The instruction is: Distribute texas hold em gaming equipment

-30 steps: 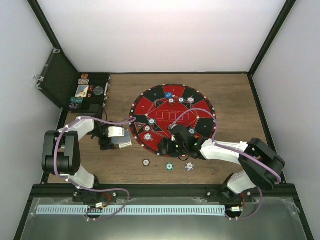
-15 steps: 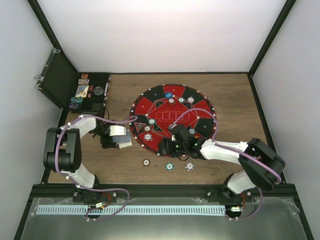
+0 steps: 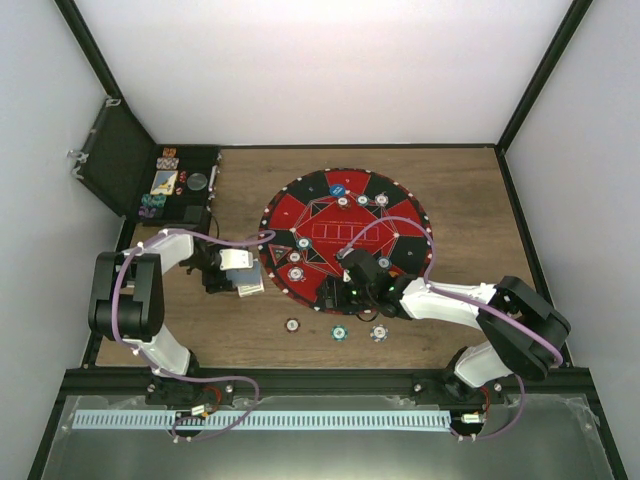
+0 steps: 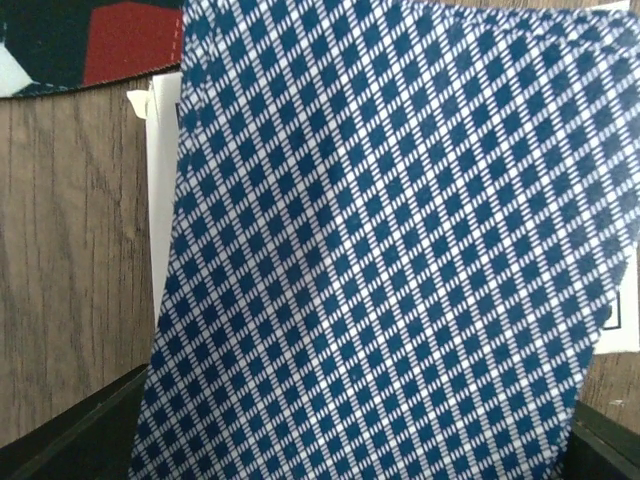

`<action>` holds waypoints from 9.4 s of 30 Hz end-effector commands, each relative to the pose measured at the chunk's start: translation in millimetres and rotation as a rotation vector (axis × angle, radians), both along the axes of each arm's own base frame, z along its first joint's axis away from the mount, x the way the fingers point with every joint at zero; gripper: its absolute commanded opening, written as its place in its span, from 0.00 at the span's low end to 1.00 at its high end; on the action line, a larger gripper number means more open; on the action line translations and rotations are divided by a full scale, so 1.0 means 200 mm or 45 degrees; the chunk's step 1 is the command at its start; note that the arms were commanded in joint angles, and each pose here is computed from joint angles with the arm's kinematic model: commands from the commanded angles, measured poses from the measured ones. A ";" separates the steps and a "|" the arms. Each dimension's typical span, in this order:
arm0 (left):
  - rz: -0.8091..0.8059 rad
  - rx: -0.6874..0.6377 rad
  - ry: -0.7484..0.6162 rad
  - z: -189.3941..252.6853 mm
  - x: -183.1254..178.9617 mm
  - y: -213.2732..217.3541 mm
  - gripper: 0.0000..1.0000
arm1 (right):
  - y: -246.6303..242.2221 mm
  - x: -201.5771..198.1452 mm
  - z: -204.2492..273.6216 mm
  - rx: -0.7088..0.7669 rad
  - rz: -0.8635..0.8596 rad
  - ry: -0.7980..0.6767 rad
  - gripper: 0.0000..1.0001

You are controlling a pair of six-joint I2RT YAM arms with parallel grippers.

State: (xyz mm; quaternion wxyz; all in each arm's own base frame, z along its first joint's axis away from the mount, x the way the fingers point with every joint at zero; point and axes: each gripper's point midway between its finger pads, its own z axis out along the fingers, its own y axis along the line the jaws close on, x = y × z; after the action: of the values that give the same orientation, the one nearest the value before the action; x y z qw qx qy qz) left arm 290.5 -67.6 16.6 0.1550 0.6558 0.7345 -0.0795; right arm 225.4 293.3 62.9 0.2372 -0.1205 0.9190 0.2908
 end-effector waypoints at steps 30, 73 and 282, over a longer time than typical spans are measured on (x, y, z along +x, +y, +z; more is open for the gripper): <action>-0.088 0.016 0.006 -0.07 -0.06 -0.03 1.00 | 0.01 0.00 0.02 0.000 0.000 -0.004 0.72; -0.116 0.108 -0.021 -0.11 -0.08 -0.01 0.25 | 0.02 -0.01 0.02 0.014 0.014 -0.001 0.70; -0.265 -0.248 -0.139 0.58 -0.49 -0.42 0.80 | 0.86 -0.25 0.52 1.098 0.572 0.702 0.03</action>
State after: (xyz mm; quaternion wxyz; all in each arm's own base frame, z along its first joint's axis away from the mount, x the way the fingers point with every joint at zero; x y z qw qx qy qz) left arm 195.8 -145.0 127.1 0.2428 0.7098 0.6518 -0.1110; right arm 176.1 455.0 143.4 -0.0689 -0.0993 0.7222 0.6811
